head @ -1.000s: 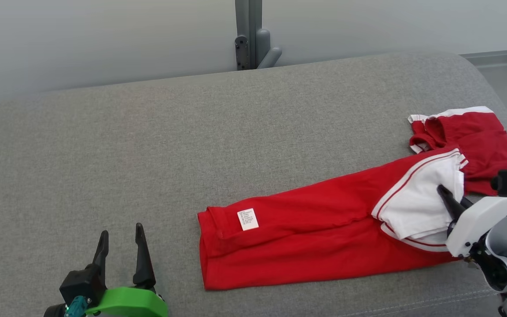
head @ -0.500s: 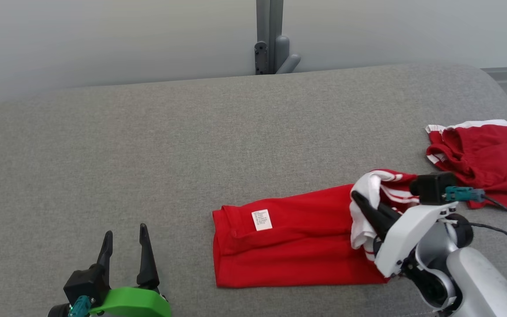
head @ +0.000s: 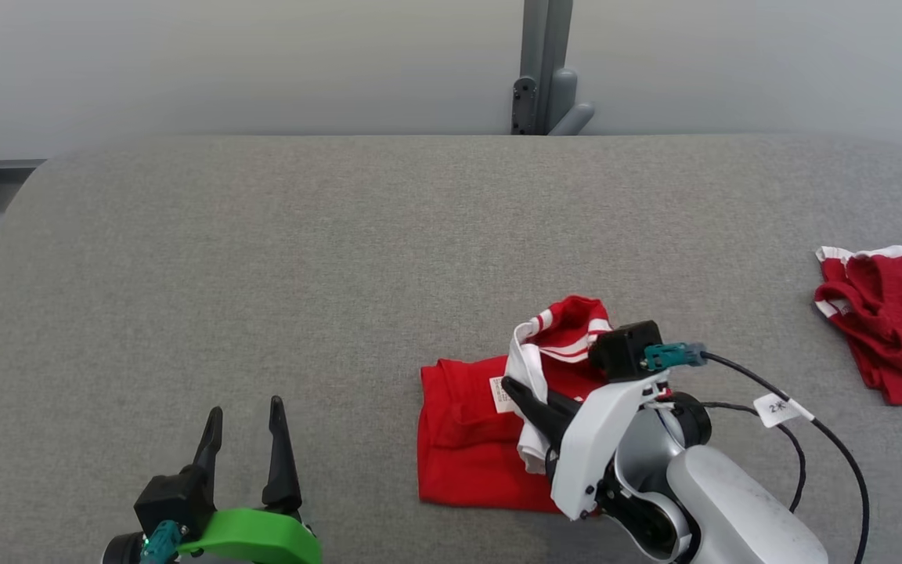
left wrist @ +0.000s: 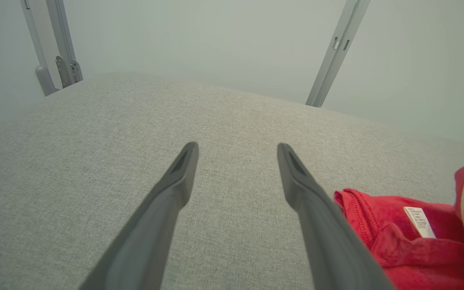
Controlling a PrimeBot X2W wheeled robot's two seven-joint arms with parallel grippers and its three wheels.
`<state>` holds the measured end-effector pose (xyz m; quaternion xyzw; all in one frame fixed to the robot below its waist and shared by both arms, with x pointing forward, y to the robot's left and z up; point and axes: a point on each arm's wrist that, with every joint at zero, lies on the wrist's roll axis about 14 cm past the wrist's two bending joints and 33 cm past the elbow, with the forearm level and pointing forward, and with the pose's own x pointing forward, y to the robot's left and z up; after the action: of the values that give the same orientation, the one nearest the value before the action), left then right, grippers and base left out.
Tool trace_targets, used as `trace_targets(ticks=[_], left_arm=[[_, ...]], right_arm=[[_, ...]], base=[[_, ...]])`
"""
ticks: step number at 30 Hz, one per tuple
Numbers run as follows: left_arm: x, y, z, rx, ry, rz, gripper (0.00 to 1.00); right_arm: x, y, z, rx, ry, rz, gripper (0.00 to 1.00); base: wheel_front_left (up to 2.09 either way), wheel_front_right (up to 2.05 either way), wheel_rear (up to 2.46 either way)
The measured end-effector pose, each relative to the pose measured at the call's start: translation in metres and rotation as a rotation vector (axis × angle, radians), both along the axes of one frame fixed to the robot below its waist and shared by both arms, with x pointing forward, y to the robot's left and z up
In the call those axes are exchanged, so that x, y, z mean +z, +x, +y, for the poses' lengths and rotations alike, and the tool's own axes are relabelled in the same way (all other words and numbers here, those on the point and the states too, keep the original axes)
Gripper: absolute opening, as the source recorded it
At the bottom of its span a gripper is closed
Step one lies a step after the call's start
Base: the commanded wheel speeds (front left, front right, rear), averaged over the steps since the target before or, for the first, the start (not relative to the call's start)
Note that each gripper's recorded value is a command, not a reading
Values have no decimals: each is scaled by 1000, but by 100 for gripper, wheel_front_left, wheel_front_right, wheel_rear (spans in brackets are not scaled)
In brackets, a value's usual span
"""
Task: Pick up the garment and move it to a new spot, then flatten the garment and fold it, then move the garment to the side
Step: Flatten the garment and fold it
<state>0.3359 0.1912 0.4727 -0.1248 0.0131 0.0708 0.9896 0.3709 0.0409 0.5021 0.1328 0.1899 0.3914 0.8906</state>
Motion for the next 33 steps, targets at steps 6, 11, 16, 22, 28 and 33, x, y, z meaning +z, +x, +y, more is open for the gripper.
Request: trace_targets(ticks=[6, 11, 16, 22, 28, 33], left_arm=[[-1, -6, 5, 22, -7, 2, 100], [-3, -11, 9, 39, -14, 9, 100], [-2, -13, 8, 39, -14, 7, 100], [1, -12, 7, 33, -13, -3, 100], [5, -6, -4, -2, -13, -17, 100], [6, -3, -12, -30, -7, -19, 100]], right_arm=[[-16, -2, 25, 57, -33, 36, 0], [-28, -3, 38, 87, -64, 58, 12], [-26, 2, 45, 77, -51, 43, 100], [-8, 3, 52, 81, -9, -10, 100], [27, 25, 25, -6, 57, -124, 100], [44, 49, -24, -151, 63, -242, 100]], base=[[0, 0, 0], [0, 0, 0], [0, 0, 0], [0, 0, 0], [0, 0, 0], [0, 0, 0]])
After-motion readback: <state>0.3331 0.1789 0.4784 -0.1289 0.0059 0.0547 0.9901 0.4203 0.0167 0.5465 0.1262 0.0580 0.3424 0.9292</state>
